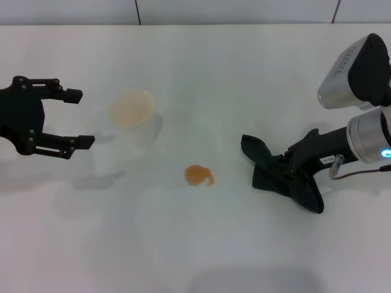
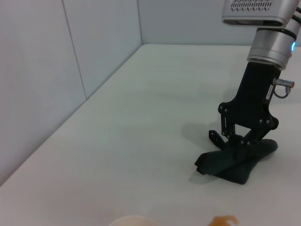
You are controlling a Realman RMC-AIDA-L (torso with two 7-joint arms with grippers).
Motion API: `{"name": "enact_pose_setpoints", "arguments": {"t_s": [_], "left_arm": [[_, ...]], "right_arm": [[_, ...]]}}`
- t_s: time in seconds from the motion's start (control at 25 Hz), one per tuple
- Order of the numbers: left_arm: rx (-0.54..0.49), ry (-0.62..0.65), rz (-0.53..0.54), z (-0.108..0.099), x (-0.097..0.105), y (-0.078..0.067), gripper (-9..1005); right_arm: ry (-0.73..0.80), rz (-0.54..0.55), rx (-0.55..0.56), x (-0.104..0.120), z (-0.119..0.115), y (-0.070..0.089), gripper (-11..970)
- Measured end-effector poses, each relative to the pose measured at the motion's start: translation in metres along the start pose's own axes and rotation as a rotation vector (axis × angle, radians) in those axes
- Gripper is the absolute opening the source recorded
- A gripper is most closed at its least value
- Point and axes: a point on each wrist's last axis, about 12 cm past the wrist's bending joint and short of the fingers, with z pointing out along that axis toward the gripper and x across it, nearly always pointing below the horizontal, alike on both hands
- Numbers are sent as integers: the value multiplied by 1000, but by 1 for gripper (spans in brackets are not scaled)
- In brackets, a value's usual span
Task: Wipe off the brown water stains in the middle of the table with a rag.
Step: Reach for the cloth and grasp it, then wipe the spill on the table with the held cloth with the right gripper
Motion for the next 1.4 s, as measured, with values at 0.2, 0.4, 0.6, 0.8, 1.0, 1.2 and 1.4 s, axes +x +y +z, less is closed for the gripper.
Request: {"name": "enact_pose_setpoints", "arguments": {"t_s": [0.2,0.4,0.6,0.8,1.0,1.2,1.4], "left_arm": [[-1,0,2,0,0,0,862],[-16,-10,2,-2,1,0,862],[-21,-18,5,-2,1,0,862],[-21,-19,21,-2,0,1,862],[-21,-18,26,-2,1,1,862],[-20,-19,32,-2,0,1,862],[-17,-23,38,0,-2,1,862]], "right_arm": [[-3,11,1,-2,1,1,126],[-6,13,-7,-3,2,4,98],[-14,1,-25,-9,4,11,76],[-32,-15,-69,-21,10,24,76],[-55,-40,-112,-33,19,41,75],[-70,-55,-139,-41,30,56,75],[-81,-68,-153,-47,41,65,74]]}}
